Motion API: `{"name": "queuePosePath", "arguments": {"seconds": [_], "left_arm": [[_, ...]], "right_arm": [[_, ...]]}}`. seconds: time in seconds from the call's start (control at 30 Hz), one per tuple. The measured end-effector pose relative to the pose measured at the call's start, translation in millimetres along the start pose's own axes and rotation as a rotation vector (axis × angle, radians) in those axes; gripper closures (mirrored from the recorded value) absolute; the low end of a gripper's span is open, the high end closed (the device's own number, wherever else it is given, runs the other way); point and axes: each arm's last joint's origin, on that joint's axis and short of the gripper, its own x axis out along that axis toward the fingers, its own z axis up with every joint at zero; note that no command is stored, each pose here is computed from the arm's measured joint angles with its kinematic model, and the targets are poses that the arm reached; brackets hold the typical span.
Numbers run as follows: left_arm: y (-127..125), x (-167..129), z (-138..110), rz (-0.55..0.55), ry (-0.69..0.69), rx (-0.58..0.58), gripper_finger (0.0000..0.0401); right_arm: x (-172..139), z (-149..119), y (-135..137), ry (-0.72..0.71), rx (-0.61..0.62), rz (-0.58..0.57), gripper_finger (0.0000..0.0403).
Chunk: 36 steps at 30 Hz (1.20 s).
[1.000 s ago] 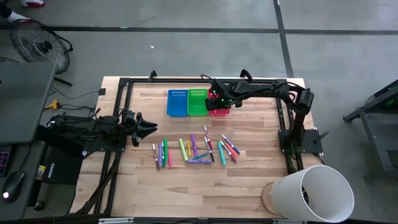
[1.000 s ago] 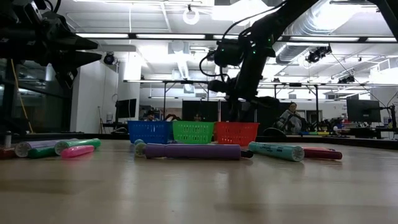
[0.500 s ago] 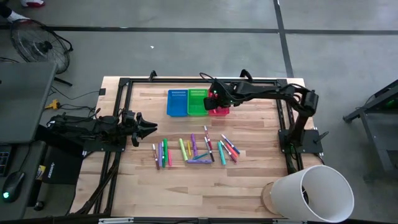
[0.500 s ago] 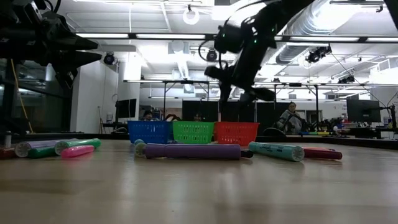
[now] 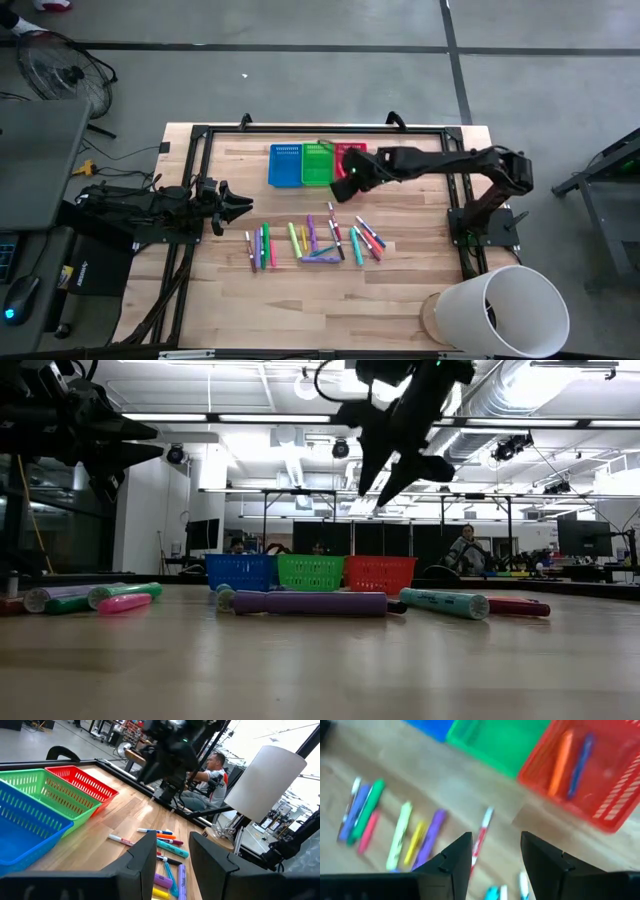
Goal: Pick & Place Markers
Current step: Put the blue marker pen into the green bin
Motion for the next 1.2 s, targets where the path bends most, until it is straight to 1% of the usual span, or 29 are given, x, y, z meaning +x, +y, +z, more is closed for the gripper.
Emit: {"name": "queuePosePath", "arguments": {"seconds": [0.27,0.4,0.53,0.63,0.83,0.97,1.2], "left_arm": [[0,0,0,0.000,0.000,0.000,0.0286],[0,0,0,-0.001,0.000,0.000,0.0286],[0,0,0,0.000,0.001,0.000,0.0286],[0,0,0,0.000,0.000,0.000,0.0286],[0,0,0,0.000,0.000,0.000,0.0286],[0,0,0,0.000,0.000,0.000,0.0286],[0,0,0,0.000,0.001,0.001,0.0286]], "right_arm": [[-7,-36,26,0.050,-0.109,0.037,0.0249],[-10,-51,35,0.053,-0.156,0.030,0.0254],[-12,-64,39,0.072,-0.159,0.013,0.0258],[-13,-72,38,0.100,-0.144,-0.021,0.0258],[-12,-81,28,0.172,-0.092,-0.145,0.0257],[-4,-85,25,0.208,-0.106,-0.208,0.0258],[21,-90,24,0.280,-0.167,-0.256,0.0258]]}}
